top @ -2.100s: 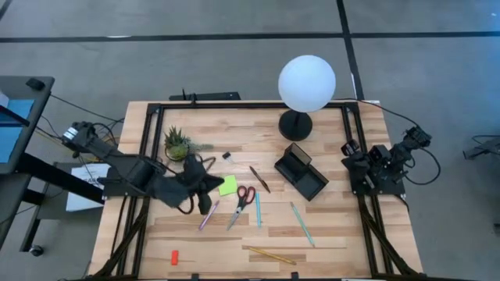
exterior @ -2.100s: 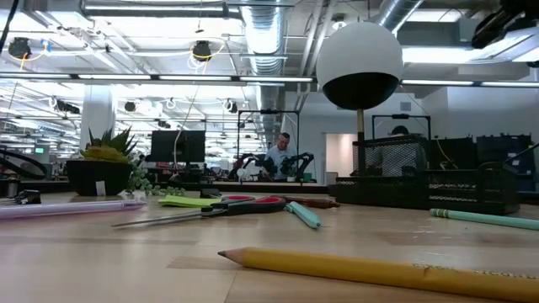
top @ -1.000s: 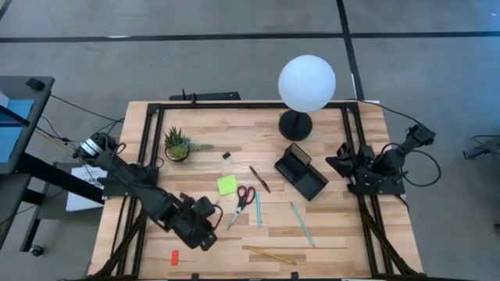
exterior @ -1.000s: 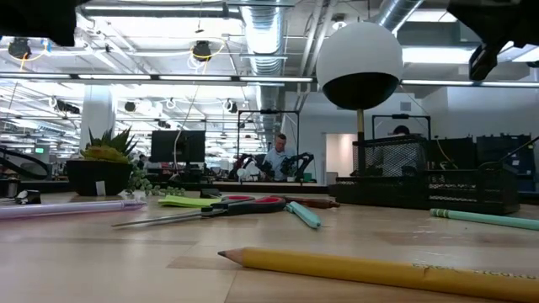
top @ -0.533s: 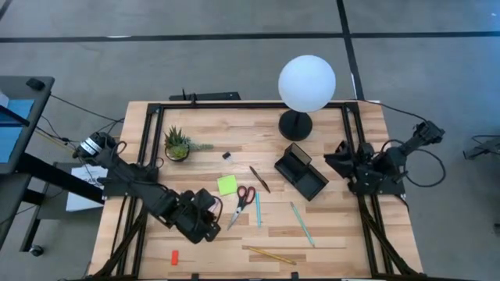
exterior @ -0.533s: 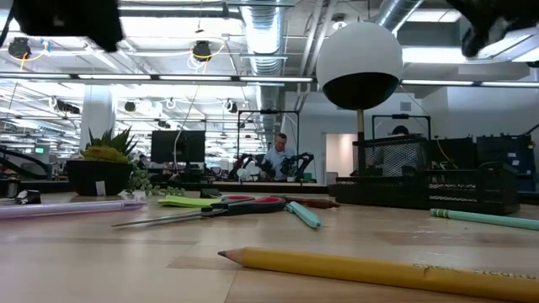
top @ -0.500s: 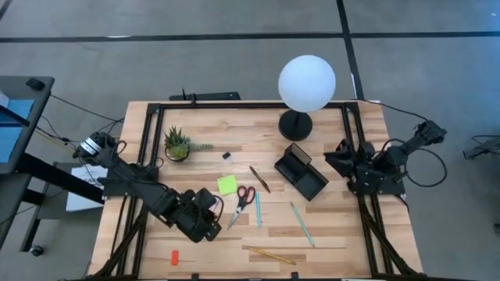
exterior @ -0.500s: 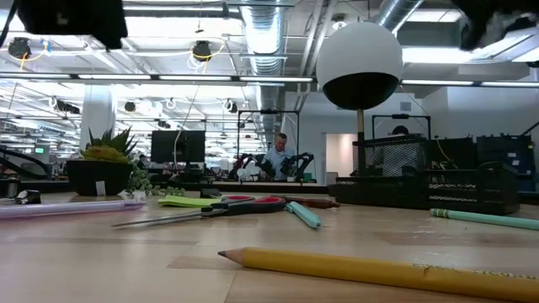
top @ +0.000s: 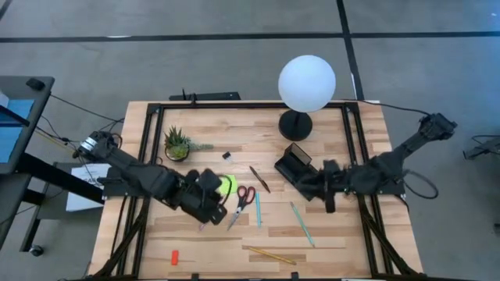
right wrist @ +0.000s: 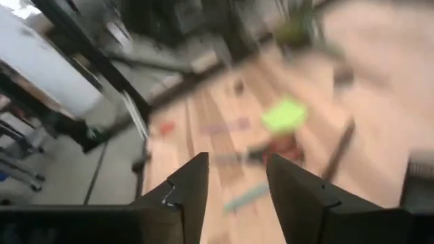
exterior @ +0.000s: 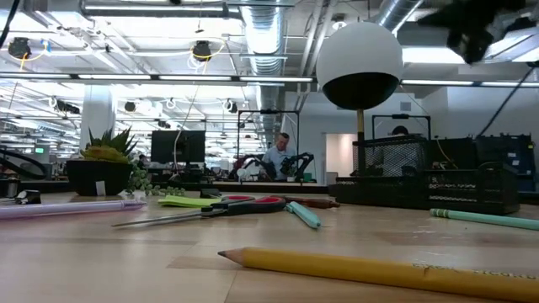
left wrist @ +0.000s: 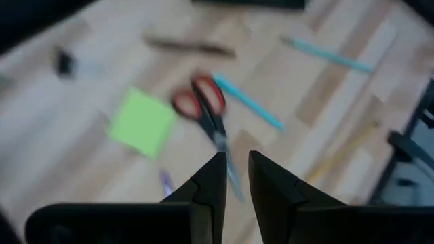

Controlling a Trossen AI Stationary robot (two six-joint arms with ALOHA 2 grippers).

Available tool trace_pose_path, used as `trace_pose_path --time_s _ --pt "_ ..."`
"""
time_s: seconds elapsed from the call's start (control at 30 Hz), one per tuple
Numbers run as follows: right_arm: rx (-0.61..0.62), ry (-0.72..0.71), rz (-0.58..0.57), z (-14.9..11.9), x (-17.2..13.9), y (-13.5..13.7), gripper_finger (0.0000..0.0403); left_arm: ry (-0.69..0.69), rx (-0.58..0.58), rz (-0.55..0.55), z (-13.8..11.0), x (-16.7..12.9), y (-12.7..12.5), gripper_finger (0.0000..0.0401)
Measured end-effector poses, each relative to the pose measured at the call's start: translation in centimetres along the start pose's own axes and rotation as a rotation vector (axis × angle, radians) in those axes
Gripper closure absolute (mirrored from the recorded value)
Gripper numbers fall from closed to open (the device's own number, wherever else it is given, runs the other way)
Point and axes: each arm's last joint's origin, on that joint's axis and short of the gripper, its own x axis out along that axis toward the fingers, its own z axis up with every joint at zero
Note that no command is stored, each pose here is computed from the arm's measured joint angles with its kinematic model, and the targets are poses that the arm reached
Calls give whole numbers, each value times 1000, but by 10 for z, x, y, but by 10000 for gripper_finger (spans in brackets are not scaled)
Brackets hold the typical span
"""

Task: Pick and place office supplies into organizer
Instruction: Put the yellow pencil into the black desk organizer

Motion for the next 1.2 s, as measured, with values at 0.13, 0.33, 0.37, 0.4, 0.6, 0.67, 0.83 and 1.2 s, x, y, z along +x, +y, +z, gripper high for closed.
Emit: trace_pose_path --time_s 0.13,0.33,0.37,0.4,0.6,0.67,0.83,1.2 --pt "70 163 -50 -13 20 8 279 -29 79 94 22 -19 11 344" --pt "104 487 -178 -11 57 17 285 -12 170 164 53 -59 30 344" --pt "113 553 -202 -10 63 17 284 -17 184 158 57 -65 31 344" --pt "130 620 -225 -10 69 16 283 -24 199 148 60 -70 31 344" --pt "109 872 -109 -10 108 35 282 -21 351 159 65 -88 37 344" --pt "68 910 -48 -11 115 48 284 -29 392 148 65 -92 39 344" --pt "47 959 30 -20 120 85 286 -51 417 132 67 -103 47 344" --pt "-63 1091 -134 -89 127 132 286 -111 500 165 71 -115 59 344"
